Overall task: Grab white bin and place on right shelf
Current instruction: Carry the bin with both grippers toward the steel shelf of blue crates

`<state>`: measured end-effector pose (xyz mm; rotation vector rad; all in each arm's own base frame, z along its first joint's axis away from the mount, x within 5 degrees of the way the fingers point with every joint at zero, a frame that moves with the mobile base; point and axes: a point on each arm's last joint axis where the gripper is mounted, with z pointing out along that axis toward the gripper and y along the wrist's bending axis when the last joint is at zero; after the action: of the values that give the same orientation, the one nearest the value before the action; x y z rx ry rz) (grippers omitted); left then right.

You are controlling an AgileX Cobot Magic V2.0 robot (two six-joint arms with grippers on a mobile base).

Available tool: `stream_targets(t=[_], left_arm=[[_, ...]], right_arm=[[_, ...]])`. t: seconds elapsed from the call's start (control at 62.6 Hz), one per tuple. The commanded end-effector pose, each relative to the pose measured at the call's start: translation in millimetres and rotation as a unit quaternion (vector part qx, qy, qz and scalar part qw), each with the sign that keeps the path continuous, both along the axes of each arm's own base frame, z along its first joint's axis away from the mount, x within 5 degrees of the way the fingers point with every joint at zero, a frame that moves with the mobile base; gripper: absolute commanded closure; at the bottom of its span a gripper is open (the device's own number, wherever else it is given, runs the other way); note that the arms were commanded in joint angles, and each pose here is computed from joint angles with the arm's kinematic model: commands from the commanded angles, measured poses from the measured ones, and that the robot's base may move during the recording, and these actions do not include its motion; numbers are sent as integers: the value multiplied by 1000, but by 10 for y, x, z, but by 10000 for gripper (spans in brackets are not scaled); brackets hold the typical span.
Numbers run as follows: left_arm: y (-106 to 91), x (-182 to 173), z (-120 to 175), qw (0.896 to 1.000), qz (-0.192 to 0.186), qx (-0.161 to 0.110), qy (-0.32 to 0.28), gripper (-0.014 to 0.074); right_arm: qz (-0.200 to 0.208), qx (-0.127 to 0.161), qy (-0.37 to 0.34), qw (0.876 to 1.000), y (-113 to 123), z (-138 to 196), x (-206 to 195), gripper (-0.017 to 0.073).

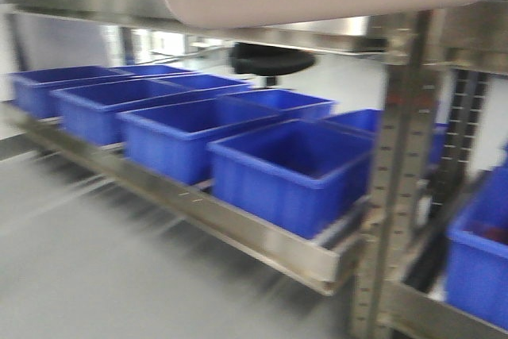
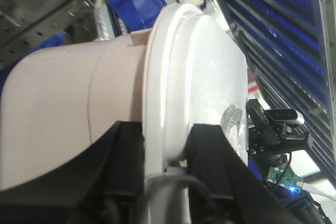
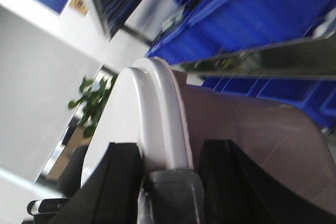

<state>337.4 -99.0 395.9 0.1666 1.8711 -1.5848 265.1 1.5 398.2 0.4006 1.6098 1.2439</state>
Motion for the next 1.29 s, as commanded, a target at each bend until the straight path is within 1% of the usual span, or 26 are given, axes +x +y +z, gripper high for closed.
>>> stream_targets(t=[0.0,1.278], left_arm=[[-176,-365,302,990,-120,-20,-66,720],[-175,-365,302,990,-120,-20,-66,720]], right_arm=[[79,60,-75,992,171,351,-203,501],[79,60,-75,992,171,351,-203,501]])
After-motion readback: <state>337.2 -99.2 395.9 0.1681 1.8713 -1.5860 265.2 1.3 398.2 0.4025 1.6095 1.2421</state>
